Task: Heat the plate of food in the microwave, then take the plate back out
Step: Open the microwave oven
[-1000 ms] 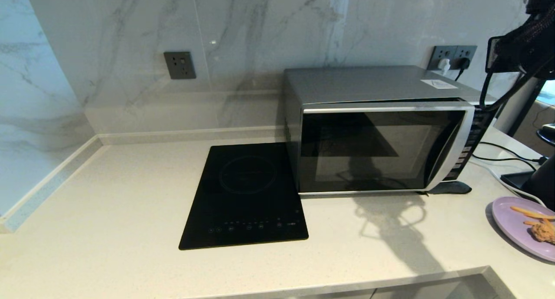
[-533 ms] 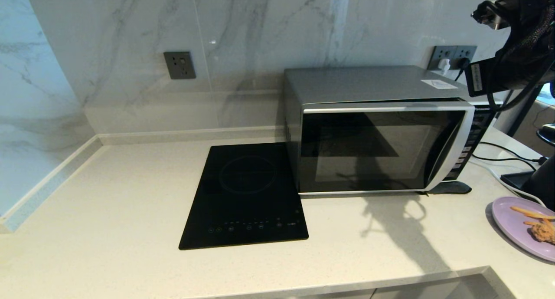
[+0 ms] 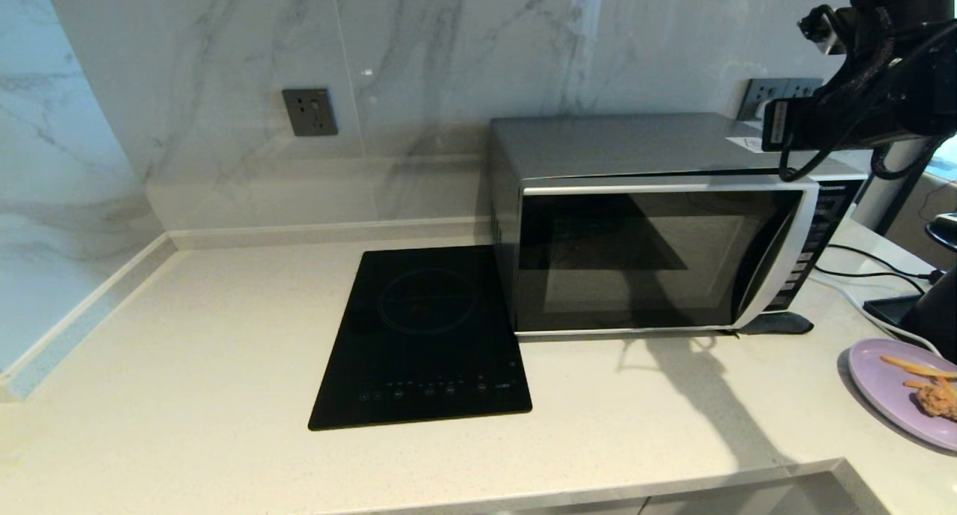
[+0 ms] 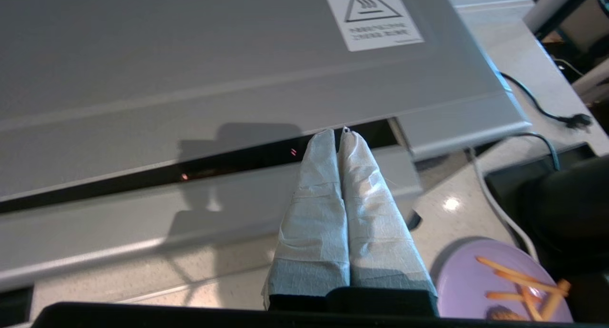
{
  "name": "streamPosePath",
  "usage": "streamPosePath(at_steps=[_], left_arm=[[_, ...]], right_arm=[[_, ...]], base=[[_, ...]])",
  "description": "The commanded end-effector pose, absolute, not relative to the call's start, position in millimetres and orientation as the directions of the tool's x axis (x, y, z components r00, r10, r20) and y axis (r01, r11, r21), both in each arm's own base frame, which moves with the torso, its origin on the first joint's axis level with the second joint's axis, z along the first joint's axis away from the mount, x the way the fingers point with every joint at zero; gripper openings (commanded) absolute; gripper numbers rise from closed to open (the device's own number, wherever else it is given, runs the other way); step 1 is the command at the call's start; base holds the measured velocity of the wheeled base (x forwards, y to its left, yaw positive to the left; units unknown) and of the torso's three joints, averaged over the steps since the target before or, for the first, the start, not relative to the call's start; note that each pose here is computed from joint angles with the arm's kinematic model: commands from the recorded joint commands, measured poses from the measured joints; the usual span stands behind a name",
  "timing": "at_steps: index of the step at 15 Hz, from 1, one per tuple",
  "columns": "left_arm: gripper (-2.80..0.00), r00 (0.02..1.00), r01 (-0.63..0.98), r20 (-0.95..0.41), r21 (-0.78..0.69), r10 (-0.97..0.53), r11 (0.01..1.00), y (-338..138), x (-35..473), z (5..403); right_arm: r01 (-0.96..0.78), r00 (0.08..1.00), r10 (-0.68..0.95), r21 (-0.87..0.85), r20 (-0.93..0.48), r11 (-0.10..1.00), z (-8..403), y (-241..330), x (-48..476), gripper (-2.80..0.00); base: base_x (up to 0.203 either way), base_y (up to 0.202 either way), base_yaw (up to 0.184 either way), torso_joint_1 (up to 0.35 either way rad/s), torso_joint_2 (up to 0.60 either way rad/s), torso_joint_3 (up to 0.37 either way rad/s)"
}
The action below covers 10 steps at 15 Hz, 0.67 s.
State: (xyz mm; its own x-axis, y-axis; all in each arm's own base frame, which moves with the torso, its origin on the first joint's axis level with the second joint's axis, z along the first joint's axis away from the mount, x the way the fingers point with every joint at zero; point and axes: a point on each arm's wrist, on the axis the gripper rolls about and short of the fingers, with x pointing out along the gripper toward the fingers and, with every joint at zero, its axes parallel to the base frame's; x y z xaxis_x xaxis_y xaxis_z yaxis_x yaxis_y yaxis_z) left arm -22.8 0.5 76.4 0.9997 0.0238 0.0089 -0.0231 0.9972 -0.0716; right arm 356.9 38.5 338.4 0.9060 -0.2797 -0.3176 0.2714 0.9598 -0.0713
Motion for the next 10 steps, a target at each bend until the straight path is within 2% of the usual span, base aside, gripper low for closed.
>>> streamPosePath(at_steps=[1,10], left_arm=[[-2.80,1.000,-0.024,0.008,-0.072,0.025,0.997,0,-23,76],[-2.80,1.000,-0.024,0.008,-0.072,0.025,0.997,0,-23,76]], right_arm=[[0.283,0.890,-0.295,-0.085,-0.348,0.955,315,35,382,-2.80],[0.286,0.863,-0.308,-0.115,-0.401,0.951,303,35,386,-2.80]], base=[[0.000,0.000,0.000,0.000,0.00,0.000],[0.000,0.000,0.000,0.000,0.00,0.000]])
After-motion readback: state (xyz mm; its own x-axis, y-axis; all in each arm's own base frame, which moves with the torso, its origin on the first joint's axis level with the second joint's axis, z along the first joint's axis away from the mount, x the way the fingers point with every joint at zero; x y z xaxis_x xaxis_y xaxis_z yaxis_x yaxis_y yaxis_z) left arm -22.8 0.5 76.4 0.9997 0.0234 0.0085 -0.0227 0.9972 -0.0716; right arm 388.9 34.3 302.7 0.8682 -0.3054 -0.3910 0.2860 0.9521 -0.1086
